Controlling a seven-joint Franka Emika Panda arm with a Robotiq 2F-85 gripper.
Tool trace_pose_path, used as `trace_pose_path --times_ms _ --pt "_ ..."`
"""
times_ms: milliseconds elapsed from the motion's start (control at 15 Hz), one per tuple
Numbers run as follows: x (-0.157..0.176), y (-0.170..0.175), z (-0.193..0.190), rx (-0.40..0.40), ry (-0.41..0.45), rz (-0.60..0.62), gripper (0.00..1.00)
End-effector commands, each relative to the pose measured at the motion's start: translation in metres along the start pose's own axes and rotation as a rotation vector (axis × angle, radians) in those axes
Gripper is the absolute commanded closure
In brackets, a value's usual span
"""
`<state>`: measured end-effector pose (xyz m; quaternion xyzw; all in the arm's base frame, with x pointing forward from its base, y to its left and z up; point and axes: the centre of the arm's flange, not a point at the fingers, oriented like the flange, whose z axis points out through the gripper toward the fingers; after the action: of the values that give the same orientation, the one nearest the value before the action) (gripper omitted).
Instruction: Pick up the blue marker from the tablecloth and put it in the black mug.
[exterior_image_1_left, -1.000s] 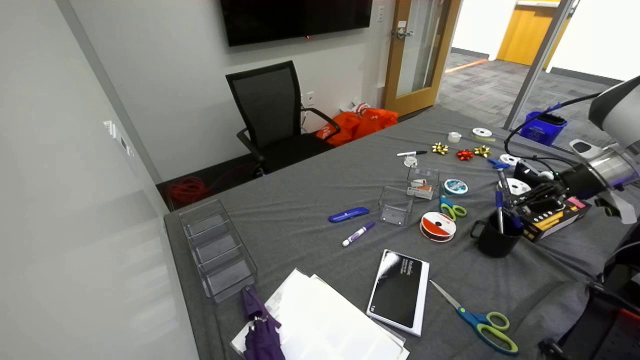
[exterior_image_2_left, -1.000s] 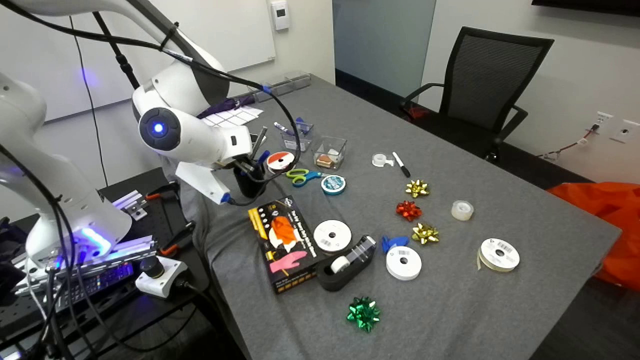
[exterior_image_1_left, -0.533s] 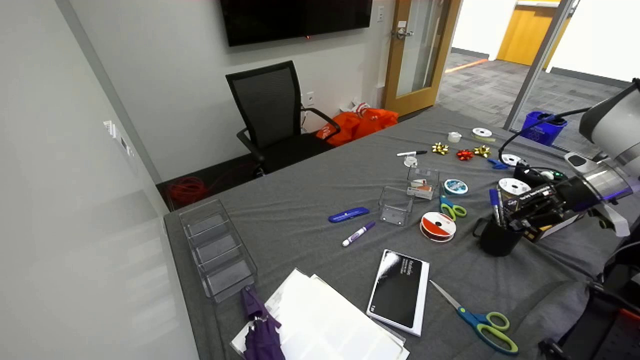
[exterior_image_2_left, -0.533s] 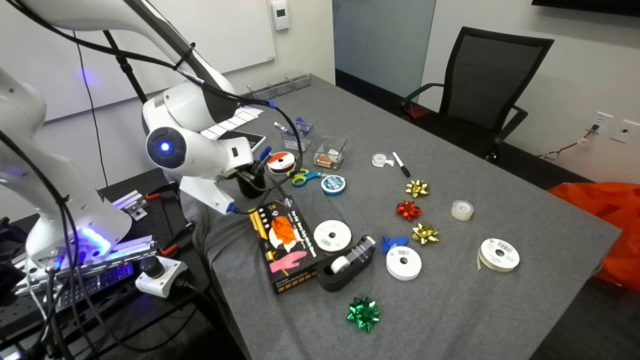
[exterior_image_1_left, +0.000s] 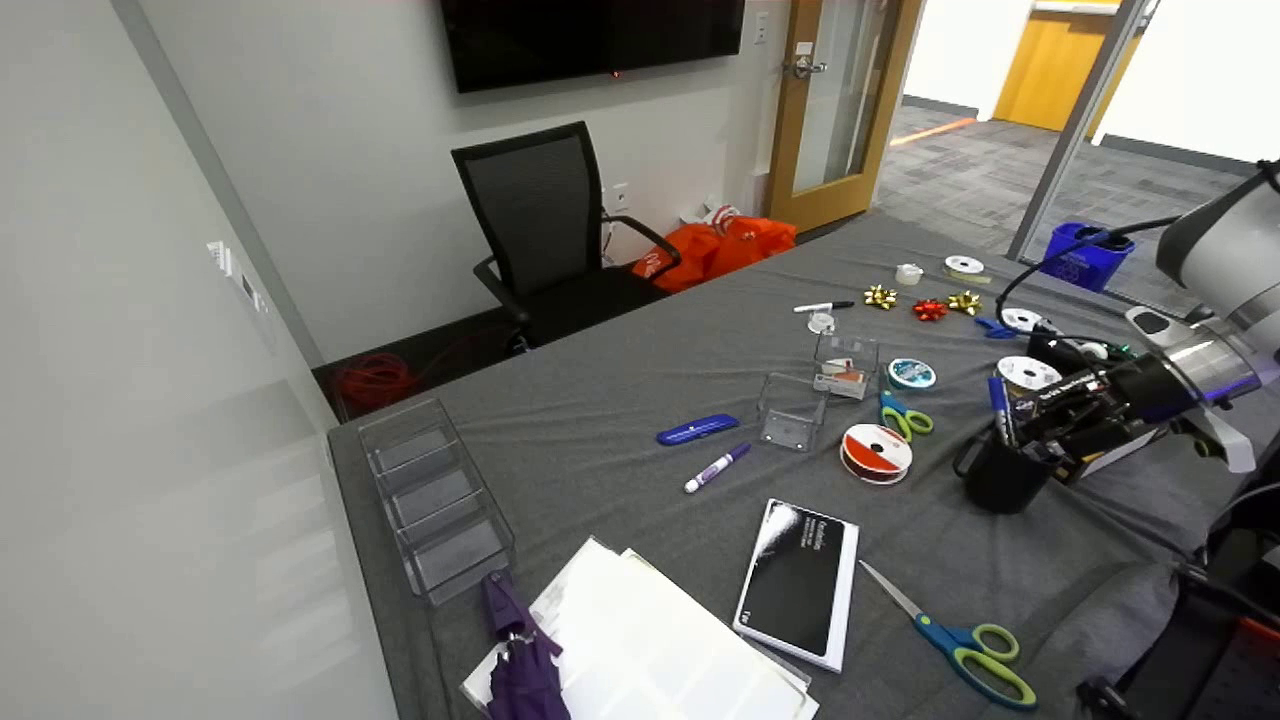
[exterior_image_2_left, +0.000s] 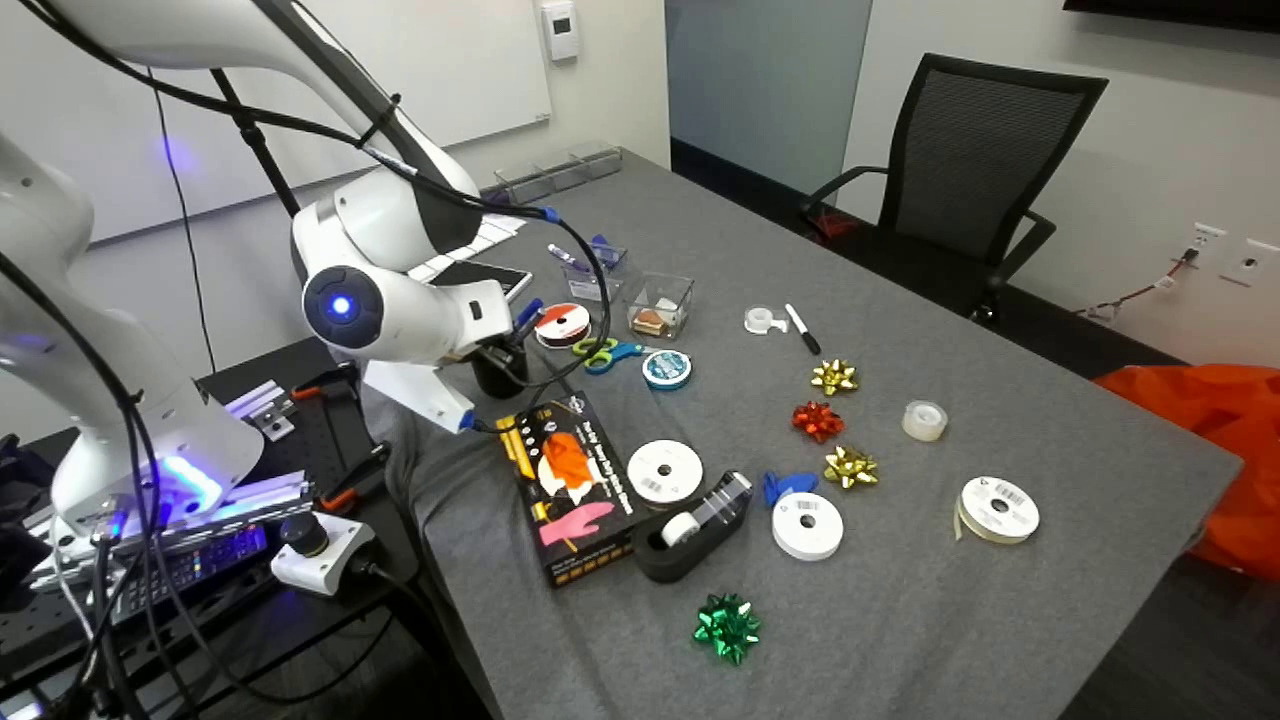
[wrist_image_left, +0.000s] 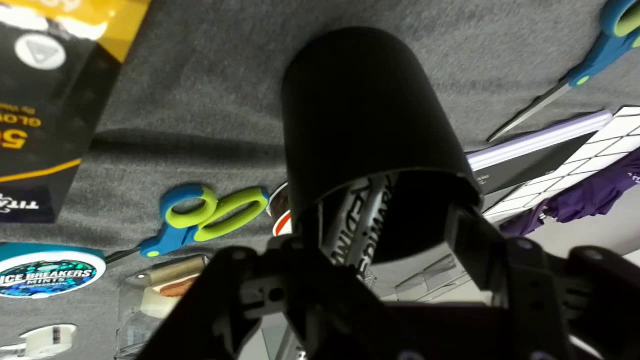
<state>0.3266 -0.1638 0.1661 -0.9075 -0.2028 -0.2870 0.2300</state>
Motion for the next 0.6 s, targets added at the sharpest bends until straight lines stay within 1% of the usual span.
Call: trace_pose_path --times_ms 0,67,333,467,533 --pt "0.000 -0.004 -0.009 0.032 0.006 0.015 0.55" --pt "0.002 -0.007 -0.010 0.034 -0.004 0.025 0.57" --pt "0.011 -0.016 -0.015 0.069 -0.028 0.081 0.86" --pt "0.018 -0.022 -0.021 0.083 -0.029 0.108 0.91" --pt "0.023 -0.024 -0.025 0.091 -0.026 0.121 0.92"
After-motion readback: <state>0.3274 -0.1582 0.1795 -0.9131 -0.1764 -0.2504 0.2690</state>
